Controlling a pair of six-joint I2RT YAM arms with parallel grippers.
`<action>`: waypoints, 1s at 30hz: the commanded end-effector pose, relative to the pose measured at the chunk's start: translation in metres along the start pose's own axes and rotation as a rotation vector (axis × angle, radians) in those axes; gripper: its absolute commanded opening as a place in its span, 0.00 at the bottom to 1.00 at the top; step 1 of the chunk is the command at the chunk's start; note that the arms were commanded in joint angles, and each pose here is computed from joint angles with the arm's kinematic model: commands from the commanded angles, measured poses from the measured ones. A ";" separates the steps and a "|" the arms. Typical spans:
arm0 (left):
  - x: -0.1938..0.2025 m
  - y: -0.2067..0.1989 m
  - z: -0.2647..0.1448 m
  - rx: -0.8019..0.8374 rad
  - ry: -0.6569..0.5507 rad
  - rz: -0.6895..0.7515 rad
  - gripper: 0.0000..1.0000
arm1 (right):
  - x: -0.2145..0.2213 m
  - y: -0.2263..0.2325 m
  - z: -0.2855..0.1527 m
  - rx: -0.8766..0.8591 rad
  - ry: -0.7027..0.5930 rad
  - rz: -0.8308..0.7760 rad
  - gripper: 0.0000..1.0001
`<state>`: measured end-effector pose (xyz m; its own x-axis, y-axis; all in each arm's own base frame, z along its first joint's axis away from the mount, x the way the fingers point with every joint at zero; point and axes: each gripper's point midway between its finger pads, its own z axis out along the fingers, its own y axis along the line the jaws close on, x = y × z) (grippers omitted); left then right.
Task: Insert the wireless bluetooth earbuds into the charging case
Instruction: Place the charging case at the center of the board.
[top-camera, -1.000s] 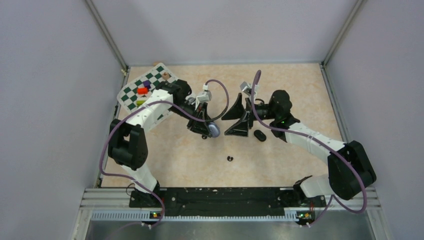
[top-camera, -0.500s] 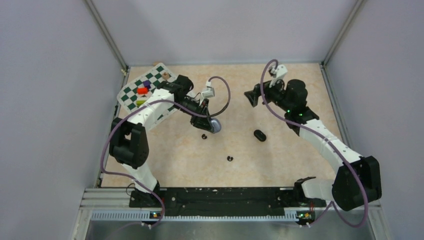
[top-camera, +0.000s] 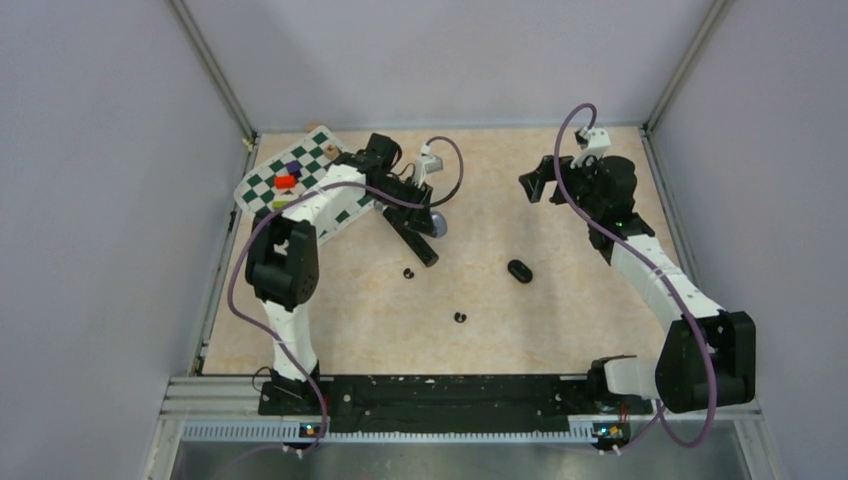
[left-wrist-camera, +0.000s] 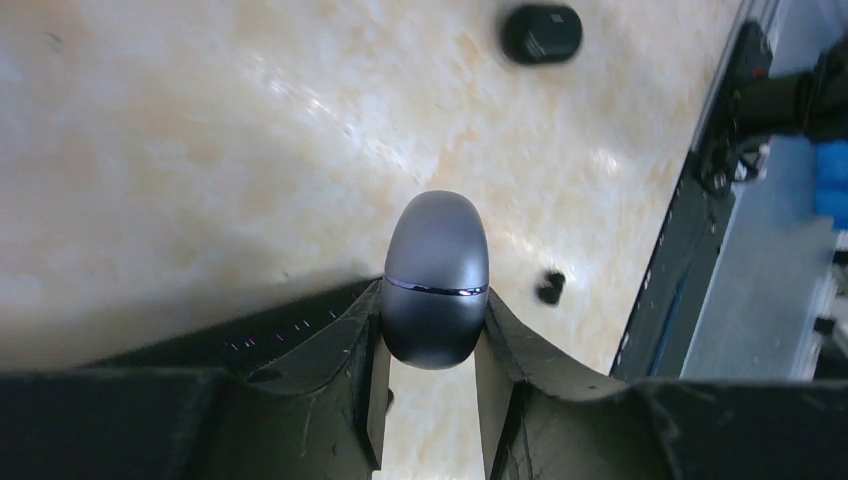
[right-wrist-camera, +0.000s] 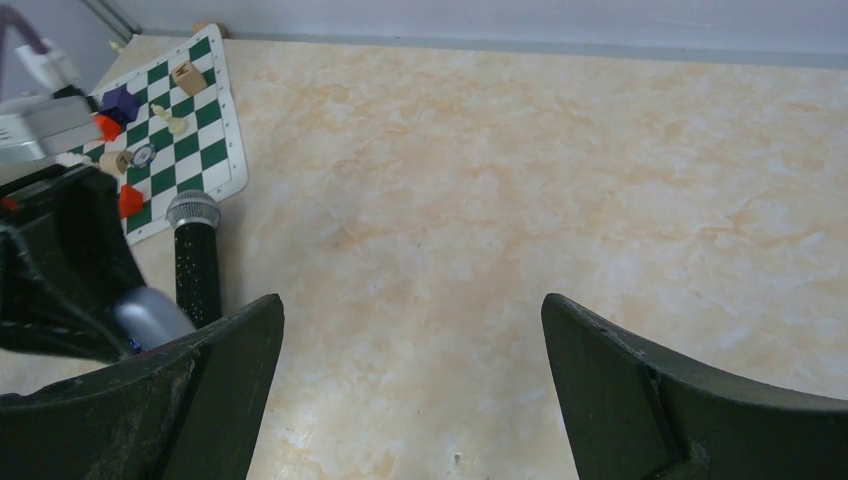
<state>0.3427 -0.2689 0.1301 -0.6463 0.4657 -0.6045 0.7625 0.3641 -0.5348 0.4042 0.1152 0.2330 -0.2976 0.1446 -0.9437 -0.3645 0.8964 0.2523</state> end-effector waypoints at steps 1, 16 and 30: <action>-0.051 0.026 0.020 -0.032 -0.130 -0.205 0.00 | -0.013 -0.003 -0.003 0.011 -0.050 0.006 0.99; -0.075 0.065 0.077 -0.037 -0.277 -0.570 0.12 | -0.006 -0.005 0.000 -0.004 -0.027 0.033 0.99; -0.055 0.083 0.120 -0.095 -0.180 -0.741 0.29 | -0.002 -0.007 0.001 -0.009 -0.015 0.049 0.99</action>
<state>0.4328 -0.3545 0.0448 -0.9728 -0.0423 -0.2279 0.1559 0.6084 -0.7782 0.4051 0.1115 0.2299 -0.3142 0.1809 -0.9320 -0.3540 0.8886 0.2918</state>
